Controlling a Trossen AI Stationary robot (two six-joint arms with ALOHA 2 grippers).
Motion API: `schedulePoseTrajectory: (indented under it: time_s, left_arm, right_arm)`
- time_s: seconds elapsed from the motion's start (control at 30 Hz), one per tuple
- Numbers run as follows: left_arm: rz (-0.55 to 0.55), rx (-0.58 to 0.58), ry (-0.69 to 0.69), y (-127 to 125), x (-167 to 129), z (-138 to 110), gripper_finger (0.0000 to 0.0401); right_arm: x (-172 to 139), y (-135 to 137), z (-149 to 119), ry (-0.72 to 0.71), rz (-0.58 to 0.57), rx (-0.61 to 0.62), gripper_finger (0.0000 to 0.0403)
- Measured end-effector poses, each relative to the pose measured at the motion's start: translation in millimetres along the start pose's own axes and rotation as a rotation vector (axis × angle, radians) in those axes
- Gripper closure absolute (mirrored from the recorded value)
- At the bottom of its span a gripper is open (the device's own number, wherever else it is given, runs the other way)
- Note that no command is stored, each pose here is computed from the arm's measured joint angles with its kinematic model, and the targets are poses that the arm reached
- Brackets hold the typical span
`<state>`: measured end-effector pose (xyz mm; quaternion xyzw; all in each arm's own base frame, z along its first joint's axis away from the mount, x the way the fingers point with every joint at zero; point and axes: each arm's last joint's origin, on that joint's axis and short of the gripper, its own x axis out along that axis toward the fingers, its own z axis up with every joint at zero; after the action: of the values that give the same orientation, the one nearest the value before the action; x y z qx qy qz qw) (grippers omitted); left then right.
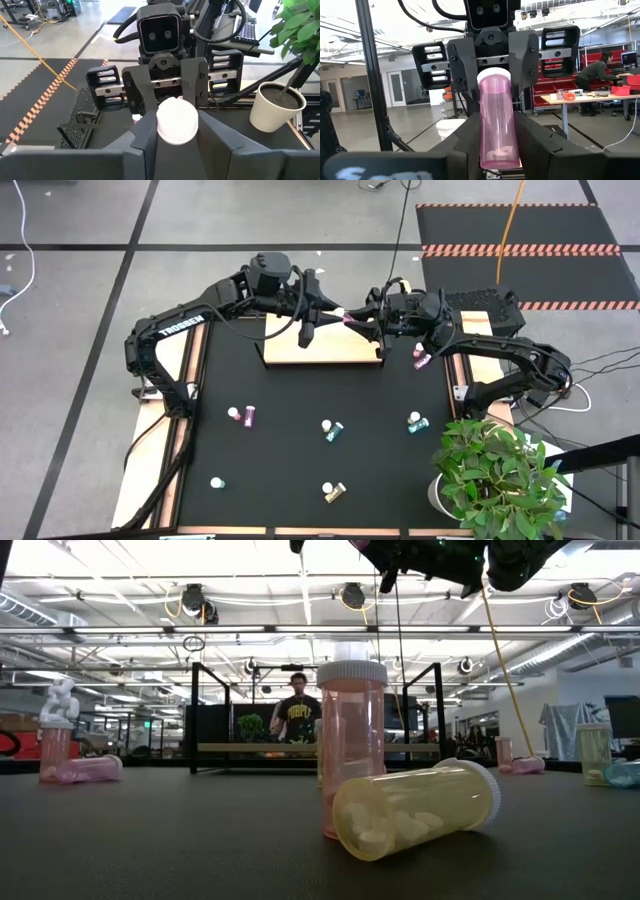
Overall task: Pick and place medicine bottles onto shelf by color
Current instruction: Put the top left pink pill bottle on the shelf
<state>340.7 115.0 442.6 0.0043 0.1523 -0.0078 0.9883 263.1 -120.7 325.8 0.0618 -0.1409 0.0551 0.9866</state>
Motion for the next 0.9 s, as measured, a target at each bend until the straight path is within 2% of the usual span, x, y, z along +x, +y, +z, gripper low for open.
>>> schedulePoseTrajectory:
  time_s: [0.23, 0.6, 0.77, 0.9]
  left_arm:
    - [0.002, 0.003, 0.001, 0.1, 0.0, -0.1, 0.0263]
    - [0.06, -0.025, -0.01, 18.1, -11.7, 0.1, 0.0283]
    - [0.164, -0.013, 0.007, 36.4, -30.2, -0.9, 0.0275]
    - [0.256, -0.03, 0.087, 59.2, -47.9, -11.3, 0.0275]
  right_arm:
    - [-1.0, -2.1, -1.1, 0.014, -0.011, 0.058, 0.0292]
    - [-7.4, -14.4, -7.9, 0.091, -0.12, 0.096, 0.0167]
    - [-13.5, -15.9, -3.9, 0.11, -0.154, 0.1, 0.0146]
    - [-18.1, -12.0, 2.0, 0.123, -0.16, 0.078, 0.0145]
